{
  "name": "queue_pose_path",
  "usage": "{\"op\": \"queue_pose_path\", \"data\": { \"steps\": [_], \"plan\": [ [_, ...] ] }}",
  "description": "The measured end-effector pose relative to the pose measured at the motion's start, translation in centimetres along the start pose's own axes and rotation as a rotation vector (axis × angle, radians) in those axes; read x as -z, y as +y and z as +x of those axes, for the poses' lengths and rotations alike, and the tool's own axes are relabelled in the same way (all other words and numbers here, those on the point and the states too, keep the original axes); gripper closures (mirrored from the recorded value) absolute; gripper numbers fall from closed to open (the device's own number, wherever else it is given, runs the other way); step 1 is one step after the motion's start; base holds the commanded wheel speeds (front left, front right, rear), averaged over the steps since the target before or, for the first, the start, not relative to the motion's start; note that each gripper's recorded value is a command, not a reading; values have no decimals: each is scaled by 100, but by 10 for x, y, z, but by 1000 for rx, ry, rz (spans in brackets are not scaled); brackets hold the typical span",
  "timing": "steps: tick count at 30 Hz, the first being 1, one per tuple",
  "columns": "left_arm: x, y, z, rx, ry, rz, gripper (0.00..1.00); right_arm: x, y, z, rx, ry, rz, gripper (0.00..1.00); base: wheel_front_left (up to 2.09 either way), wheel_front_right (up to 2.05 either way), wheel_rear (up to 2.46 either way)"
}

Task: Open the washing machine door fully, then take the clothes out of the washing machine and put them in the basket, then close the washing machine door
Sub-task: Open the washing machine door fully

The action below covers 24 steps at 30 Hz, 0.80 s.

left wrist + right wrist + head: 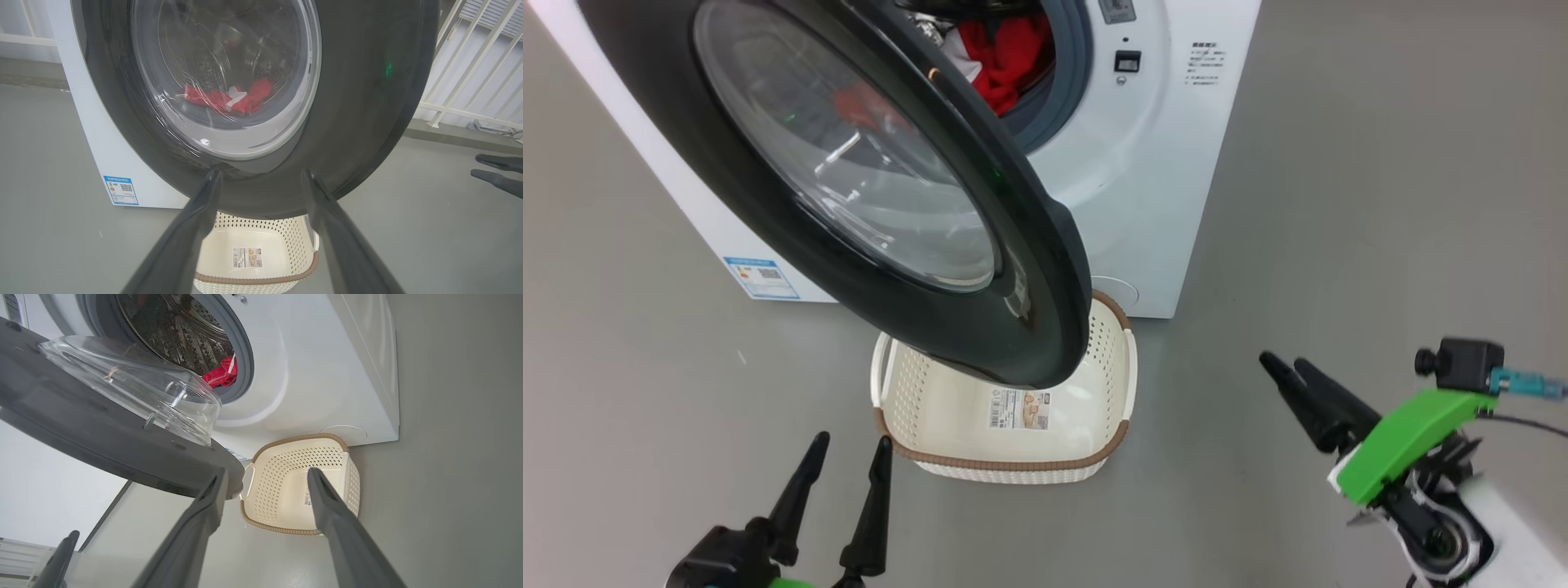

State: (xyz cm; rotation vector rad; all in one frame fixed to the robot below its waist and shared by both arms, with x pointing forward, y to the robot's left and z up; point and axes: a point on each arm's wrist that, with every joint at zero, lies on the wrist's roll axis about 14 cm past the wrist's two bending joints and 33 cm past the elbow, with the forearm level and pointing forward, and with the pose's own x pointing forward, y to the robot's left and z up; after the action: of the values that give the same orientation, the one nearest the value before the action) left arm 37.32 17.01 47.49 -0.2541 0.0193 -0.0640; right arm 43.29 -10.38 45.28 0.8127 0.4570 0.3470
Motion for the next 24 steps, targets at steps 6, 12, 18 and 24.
{"op": "queue_pose_path", "data": {
  "steps": [6, 12, 18, 24],
  "plan": [
    [1, -3, 0, 9, 1, -2, 0, 20, -16, -19, 42, -23, -101, 0, 0, 0, 0],
    [1, -3, 1, 8, 3, -2, 0, 30, -27, -31, 70, -71, -135, 0, 0, 0, 0],
    [6, -3, -1, 8, 19, -4, 0, 31, -30, -37, 71, -102, -205, 0, 0, 0, 0],
    [6, -3, 1, 11, 17, -5, 0, 12, -37, -44, 97, -158, -335, 0, 0, 0, 0]
  ]
}}
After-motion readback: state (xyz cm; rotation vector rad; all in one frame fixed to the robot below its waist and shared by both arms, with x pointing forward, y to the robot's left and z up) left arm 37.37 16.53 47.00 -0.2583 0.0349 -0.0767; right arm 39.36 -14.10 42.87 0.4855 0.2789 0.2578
